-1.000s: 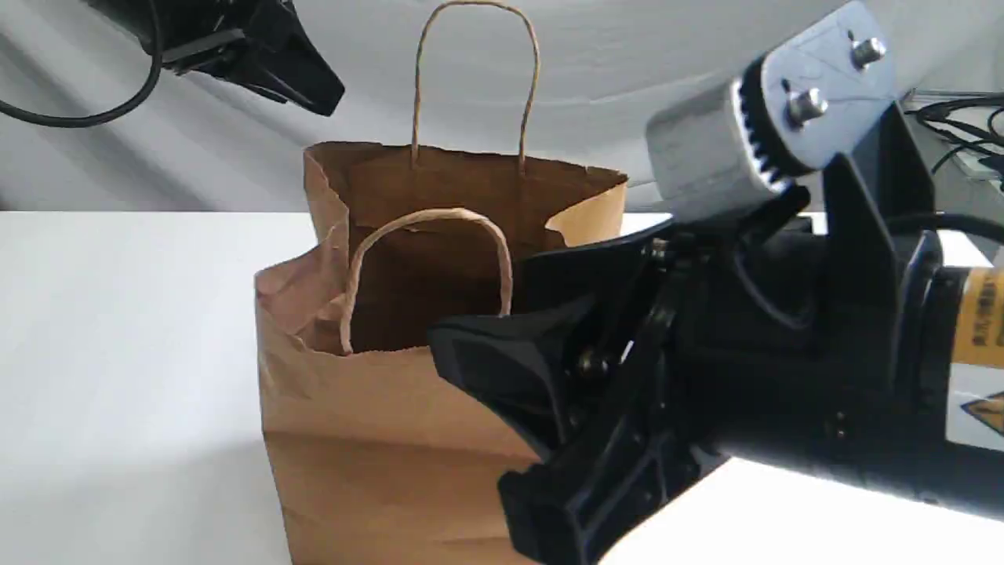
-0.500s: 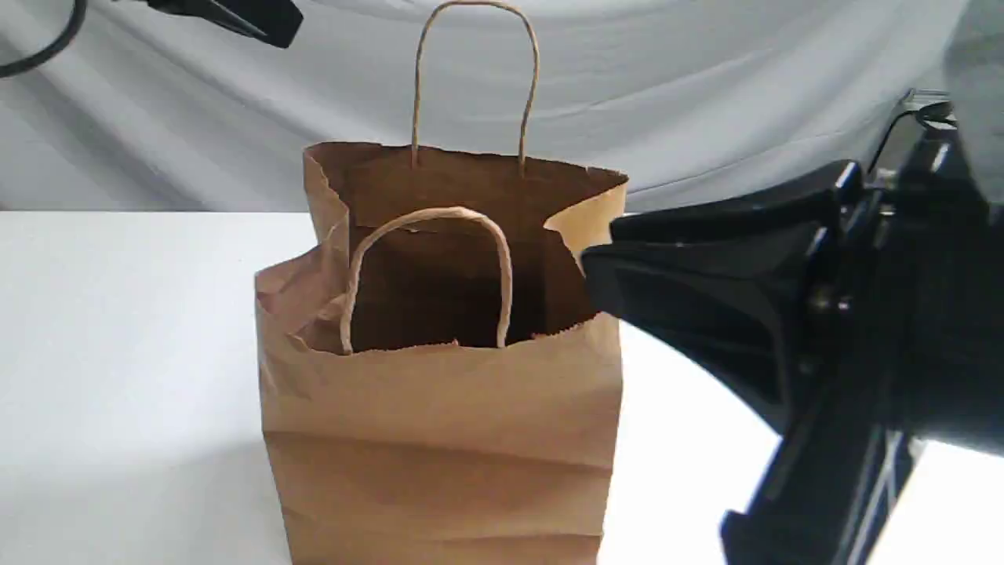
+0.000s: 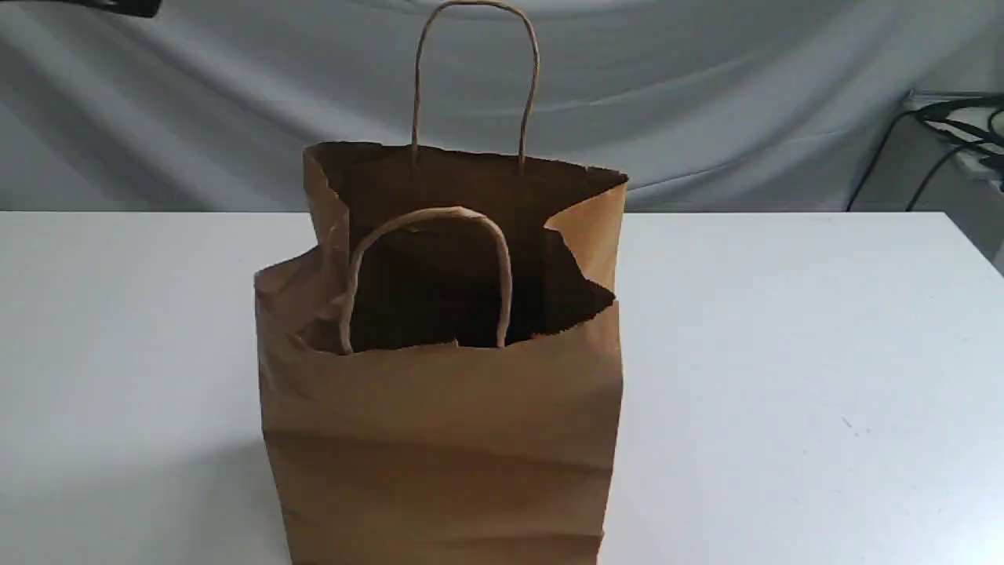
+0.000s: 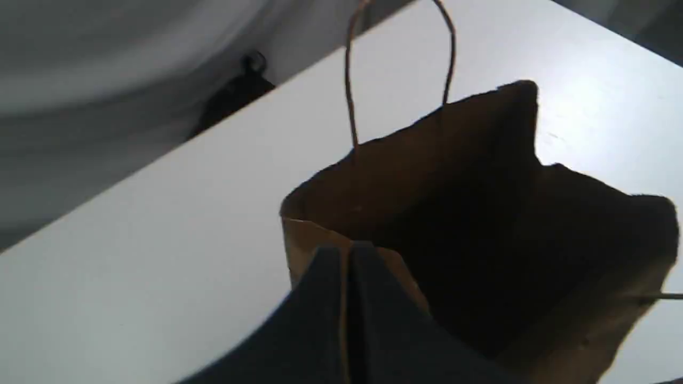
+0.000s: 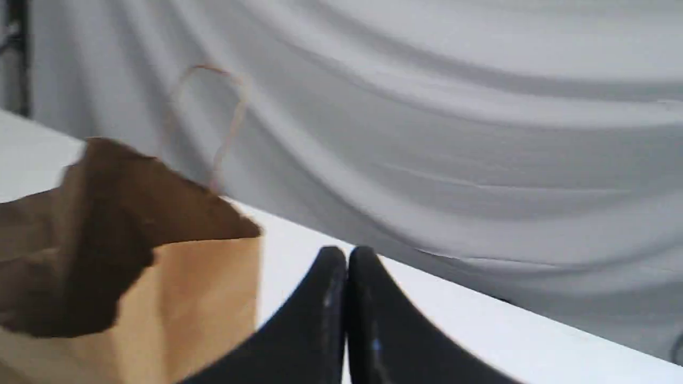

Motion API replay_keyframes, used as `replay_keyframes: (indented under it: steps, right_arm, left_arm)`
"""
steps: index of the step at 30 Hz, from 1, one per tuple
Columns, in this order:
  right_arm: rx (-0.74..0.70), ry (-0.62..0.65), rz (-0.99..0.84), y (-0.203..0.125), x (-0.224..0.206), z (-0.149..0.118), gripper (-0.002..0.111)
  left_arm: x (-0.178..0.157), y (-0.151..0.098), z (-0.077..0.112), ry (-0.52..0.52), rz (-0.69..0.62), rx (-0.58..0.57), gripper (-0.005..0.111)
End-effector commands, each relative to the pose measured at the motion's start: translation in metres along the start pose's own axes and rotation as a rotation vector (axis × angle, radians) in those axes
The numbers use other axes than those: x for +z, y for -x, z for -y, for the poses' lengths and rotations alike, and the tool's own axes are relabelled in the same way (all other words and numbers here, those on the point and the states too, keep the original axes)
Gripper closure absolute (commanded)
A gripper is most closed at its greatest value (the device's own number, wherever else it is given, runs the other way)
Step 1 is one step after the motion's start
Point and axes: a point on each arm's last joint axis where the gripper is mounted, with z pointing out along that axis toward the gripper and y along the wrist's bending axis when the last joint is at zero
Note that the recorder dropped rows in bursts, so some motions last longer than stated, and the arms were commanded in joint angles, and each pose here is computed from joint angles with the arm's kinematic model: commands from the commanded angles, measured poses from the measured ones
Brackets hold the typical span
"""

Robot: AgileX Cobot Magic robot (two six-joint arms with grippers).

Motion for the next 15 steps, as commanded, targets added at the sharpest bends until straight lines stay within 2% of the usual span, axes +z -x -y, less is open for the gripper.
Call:
replay_keyframes:
  steps: [1,5,9,12,15]
  right_arm:
    - [-0.004,-0.055,0.051,0.002,-0.01,0.012,0.108]
    - [-0.03,-0.063,0.098,0.006,-0.013,0.015,0.108]
    - [-0.083,-0.015,0.171,0.01,-0.013,0.009,0.108]
    - [-0.139,0.006,0.191,0.002,-0.008,0.002,0.108]
    - [-0.119,0.003,0.147,-0.015,-0.002,-0.002,0.108]
  left_arm:
    - [-0.011,-0.027,0.006,0.12,0.161,-0.038,0.107]
    - [-0.011,-0.077,0.014,0.209,0.244,-0.117,0.107]
    - [-0.008,-0.124,0.016,0.312,0.3,-0.194,0.107]
    - [-0.014,-0.145,0.019,0.375,0.371,-0.235,0.107]
    - [-0.024,-0.157,0.023,0.425,0.436,-0.228,0.107]
